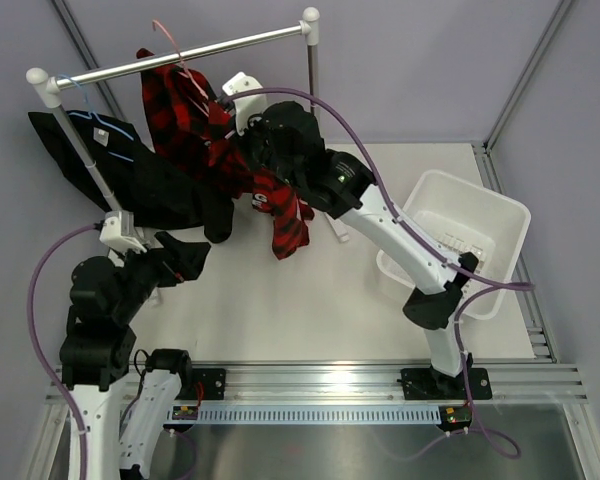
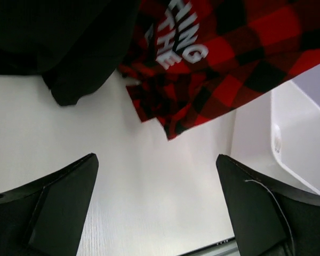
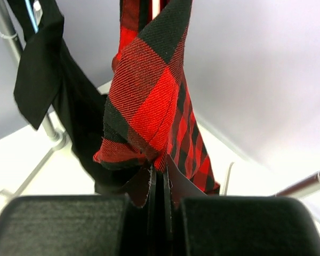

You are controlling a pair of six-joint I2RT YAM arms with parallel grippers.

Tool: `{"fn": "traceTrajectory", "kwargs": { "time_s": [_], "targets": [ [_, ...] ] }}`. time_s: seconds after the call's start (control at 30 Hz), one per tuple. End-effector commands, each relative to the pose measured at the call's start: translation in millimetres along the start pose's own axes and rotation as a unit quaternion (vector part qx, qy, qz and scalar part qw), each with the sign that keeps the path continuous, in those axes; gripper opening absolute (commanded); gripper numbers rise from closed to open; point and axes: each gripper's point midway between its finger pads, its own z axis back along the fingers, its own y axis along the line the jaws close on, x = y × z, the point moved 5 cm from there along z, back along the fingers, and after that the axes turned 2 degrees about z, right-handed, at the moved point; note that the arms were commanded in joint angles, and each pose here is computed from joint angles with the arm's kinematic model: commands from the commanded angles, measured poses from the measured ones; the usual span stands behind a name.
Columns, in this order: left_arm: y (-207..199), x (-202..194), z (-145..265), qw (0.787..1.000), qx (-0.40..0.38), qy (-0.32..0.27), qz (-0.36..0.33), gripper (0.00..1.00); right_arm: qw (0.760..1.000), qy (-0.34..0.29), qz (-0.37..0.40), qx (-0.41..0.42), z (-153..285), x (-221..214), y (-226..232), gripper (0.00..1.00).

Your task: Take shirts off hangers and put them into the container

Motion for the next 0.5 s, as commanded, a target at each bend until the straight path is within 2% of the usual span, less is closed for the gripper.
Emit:
{"fn": "traceTrajectory", "kwargs": {
  "time_s": [0.0, 0.13, 0.3, 0.37, 0.4, 0.47],
  "targets": [
    [-45.3, 51.8, 28.3, 0.991, -0.082, -0.085, -0.069, 0.96, 0.999, -0.02, -0.043, -0.008, 41.5, 22.8, -6.5, 0.0],
    [-69.3, 82.9, 32.9, 0.98, -0.123, -0.122, -0.102, 0.94, 0.994, 0.025, -0.103, 0.022, 81.0, 9.4, 0.7, 0.0],
    [-88.2, 97.2, 33.9, 0.966, -0.177, -0.146, -0.122, 0.89, 0.979, 0.112, -0.148, 0.087, 114.9, -30.5, 22.8, 0.0],
    [-94.1, 97.9, 31.1, 0.961, -0.203, -0.141, -0.125, 0.87, 0.974, 0.111, -0.168, 0.106, 135.2, -29.0, 25.0, 0.0],
    [-94.3, 97.6, 29.1, 0.962, -0.205, -0.136, -0.12, 0.86, 0.97, 0.129, -0.171, 0.115, 138.9, -42.1, 30.3, 0.0],
    [-95.9, 97.8, 25.6, 0.961, -0.213, -0.13, -0.117, 0.85, 0.96, 0.122, -0.195, 0.161, 160.2, -36.6, 39.4, 0.0]
  ]
}}
